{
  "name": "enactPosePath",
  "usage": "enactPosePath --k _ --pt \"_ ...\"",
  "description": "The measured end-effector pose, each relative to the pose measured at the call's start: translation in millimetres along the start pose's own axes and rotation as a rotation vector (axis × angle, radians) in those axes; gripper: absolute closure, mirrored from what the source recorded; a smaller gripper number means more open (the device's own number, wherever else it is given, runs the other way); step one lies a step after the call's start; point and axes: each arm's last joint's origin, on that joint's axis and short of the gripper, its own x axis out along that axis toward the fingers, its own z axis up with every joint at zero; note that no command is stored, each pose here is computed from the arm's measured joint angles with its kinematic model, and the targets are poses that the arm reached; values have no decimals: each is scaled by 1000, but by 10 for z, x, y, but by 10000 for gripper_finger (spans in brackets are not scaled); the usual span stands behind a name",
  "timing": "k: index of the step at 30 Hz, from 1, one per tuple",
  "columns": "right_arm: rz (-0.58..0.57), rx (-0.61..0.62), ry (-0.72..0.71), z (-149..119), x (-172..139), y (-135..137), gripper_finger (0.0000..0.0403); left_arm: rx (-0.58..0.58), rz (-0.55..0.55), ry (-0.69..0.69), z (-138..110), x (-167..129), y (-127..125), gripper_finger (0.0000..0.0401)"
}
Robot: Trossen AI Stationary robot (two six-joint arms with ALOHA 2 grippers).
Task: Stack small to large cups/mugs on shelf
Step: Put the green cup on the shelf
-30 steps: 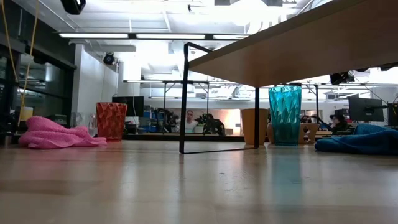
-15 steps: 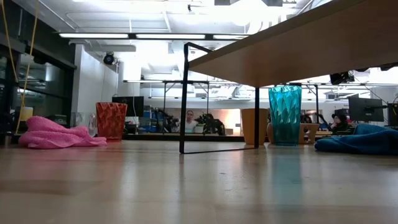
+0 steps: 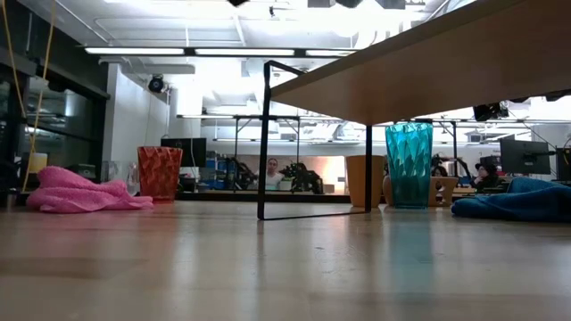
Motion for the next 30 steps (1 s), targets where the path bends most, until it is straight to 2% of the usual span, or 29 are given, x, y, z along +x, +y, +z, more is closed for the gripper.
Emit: enactPosePath --k 5,10,17,24,30 --pt "0 0 1 0 1 0 402 58 50 115 83 260 -54 401" --pt "-1 -1 8 -7 5 -1 402 104 78 217 96 295 -70 401" --pt "-3 -1 16 -13 10 -1 402 103 115 133 194 396 -39 401" --pt "-3 -1 18 -15 11 -2 402 92 158 210 111 673 33 401" --pt "-3 -1 18 -14 11 -2 402 92 163 219 95 742 43 401"
